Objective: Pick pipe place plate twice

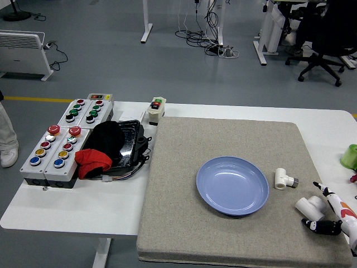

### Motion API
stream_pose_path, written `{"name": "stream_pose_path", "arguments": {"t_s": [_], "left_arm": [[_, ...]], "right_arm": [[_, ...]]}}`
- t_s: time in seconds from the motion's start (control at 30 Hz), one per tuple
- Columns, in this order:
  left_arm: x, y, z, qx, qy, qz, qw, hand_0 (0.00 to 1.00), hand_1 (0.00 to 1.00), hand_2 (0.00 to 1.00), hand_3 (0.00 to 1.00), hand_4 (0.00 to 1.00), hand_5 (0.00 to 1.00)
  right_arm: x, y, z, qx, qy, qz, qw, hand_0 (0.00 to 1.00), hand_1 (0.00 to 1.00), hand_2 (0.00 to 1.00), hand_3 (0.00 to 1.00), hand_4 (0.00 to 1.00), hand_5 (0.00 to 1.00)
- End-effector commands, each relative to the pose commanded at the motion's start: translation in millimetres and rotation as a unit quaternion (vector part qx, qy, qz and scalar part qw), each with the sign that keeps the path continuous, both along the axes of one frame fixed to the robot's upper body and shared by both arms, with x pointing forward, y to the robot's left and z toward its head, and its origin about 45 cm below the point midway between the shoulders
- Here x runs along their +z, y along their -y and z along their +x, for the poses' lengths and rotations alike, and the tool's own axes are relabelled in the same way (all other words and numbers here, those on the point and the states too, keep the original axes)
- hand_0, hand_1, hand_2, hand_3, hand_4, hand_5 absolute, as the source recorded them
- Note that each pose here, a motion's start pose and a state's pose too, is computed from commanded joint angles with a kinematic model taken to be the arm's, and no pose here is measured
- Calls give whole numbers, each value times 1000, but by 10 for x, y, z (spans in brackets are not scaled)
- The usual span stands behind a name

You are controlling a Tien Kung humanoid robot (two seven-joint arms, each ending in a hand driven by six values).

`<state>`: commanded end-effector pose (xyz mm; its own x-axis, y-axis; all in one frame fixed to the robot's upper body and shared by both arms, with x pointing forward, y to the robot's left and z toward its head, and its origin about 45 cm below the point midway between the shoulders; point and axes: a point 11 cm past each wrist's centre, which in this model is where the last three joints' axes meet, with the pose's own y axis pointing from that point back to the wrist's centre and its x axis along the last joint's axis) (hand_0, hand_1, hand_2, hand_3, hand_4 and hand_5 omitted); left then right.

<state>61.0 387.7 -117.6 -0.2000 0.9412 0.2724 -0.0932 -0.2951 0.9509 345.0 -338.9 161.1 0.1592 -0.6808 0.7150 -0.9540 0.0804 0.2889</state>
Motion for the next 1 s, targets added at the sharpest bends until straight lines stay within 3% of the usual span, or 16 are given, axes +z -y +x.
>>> {"name": "stream_pose_path", "arguments": {"t_s": [0.13,0.17,0.33,0.37,0.53,0.57,0.8,1.0], "left_arm": [[0,-2,-1,-1,-1,0,1000,623,592,566,596,276,998],[0,0,-1,-1,-1,0,1000,623,592,563,596,276,998],[-1,4,0,-1,-1,0,1000,623,592,563,596,276,998],[-1,5,0,-1,-1,0,1000,623,592,563,596,276,998],[-2,9,0,0,0,-1,1000,623,592,563,596,276,998],[-2,9,1,0,0,-1,1000,623,592,562,595,276,998],[0,3,5,0,1,0,1000,623,592,558,594,277,998],[1,-3,2,1,1,1,1000,623,591,554,594,277,998]], "right_arm": [[-8,1,6,-2,-2,-2,1000,803,813,958,907,787,152],[0,-1,14,-2,1,-1,1000,675,700,770,798,698,43],[24,3,29,-9,11,1,1000,675,700,770,798,698,43],[25,9,29,-12,13,3,1000,433,513,562,665,607,12],[26,26,27,-19,17,11,1000,433,513,562,665,607,12],[27,27,27,-20,17,11,1000,385,475,527,629,570,2],[75,33,29,-23,30,18,999,363,457,520,600,529,2],[243,15,53,-24,66,25,997,359,451,517,588,517,7]]}}
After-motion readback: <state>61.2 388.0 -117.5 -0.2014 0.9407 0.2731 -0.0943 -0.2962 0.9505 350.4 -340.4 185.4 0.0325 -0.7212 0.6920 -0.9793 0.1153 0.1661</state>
